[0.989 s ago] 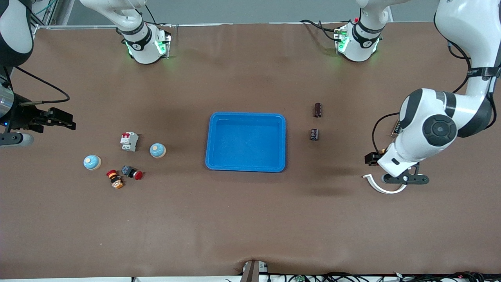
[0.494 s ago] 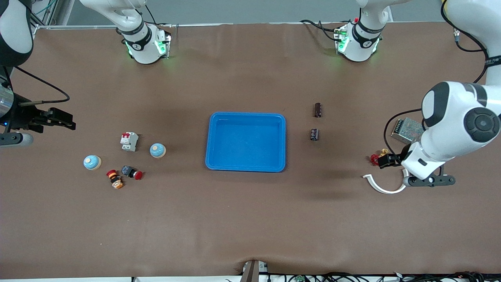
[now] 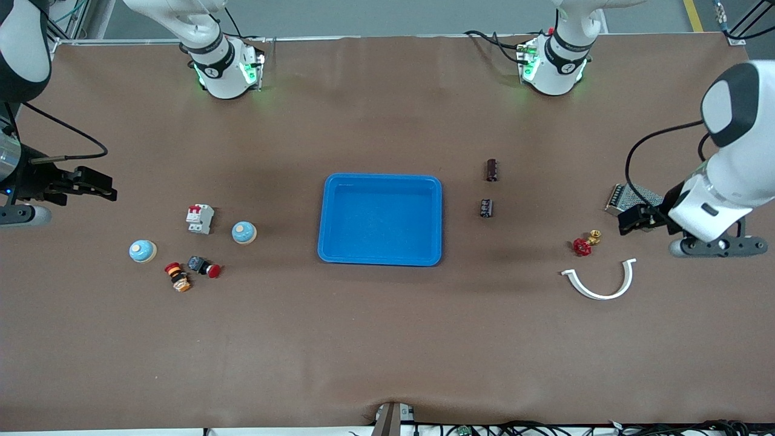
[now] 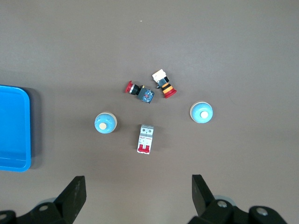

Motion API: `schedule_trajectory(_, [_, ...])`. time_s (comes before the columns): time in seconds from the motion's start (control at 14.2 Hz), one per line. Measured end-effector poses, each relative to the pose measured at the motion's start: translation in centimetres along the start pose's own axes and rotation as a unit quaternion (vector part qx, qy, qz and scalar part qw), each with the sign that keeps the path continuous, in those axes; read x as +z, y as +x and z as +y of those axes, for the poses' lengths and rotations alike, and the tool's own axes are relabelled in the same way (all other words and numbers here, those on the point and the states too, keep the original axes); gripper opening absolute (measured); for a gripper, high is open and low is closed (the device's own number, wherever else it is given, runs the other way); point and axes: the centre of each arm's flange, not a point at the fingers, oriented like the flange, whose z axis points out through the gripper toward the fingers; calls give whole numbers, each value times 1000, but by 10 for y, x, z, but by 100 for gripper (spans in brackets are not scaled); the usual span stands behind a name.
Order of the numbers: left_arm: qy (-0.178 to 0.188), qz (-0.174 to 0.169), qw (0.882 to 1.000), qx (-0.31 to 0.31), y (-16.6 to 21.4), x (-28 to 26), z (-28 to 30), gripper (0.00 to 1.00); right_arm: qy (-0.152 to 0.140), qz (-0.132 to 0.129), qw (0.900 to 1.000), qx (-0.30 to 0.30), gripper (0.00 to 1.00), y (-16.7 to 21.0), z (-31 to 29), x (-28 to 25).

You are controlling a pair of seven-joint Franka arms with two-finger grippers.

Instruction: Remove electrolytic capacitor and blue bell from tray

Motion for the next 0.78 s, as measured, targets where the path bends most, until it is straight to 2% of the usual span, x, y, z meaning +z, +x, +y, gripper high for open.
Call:
schedule_trajectory(0.35, [-5,-12,1000,-1,-31,-60,-1,100,0,0,1000,0,100,0,0,0])
schedule_trajectory(0.78, [-5,3,1000,-3,-52,-103,-4,100,0,0,1000,0,100,0,0,0])
